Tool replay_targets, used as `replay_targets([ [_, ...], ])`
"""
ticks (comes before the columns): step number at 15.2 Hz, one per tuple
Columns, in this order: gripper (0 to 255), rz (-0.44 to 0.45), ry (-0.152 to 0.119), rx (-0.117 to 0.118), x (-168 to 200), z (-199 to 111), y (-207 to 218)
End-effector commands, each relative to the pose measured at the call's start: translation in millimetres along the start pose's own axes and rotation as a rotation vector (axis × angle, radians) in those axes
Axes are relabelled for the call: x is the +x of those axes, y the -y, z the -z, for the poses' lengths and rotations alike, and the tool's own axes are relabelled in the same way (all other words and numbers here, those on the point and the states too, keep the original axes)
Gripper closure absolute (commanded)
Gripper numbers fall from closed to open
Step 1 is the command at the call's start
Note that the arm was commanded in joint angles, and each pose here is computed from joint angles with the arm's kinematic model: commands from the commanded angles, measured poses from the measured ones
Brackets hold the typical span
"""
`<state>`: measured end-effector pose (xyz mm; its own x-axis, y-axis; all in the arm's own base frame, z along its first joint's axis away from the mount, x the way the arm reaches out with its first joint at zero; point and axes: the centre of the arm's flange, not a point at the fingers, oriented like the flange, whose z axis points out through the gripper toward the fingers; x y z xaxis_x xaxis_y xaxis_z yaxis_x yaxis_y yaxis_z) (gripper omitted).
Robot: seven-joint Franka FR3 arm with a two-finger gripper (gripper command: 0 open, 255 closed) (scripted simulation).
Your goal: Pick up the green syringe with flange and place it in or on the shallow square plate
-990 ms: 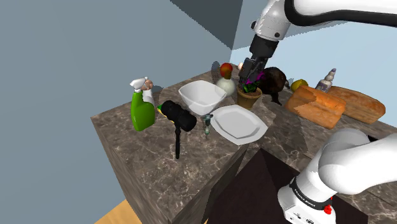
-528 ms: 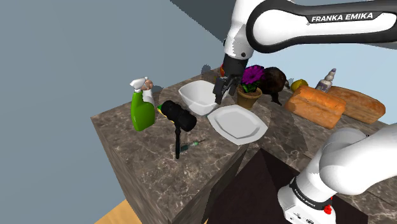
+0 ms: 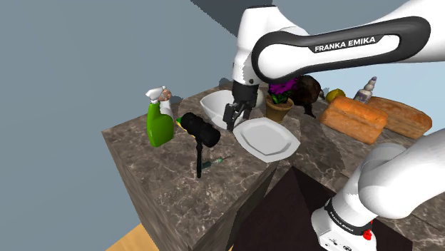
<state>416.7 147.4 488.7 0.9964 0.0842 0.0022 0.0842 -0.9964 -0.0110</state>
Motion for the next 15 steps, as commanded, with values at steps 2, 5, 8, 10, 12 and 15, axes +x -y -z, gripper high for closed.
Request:
replay_targets([
  [2, 0, 0.000, 0.000, 0.000, 0, -15, 1],
  [5, 0, 0.000, 0.000, 0.000, 0, -24, 1],
  [8, 0, 0.000, 0.000, 0.000, 0, -24, 1],
  [10, 0, 0.000, 0.000, 0.000, 0, -24, 1],
  [12, 255, 0.000, 0.000, 0.000, 0, -24, 1],
  [15, 255, 0.000, 0.000, 0.000, 0, -24, 1],
])
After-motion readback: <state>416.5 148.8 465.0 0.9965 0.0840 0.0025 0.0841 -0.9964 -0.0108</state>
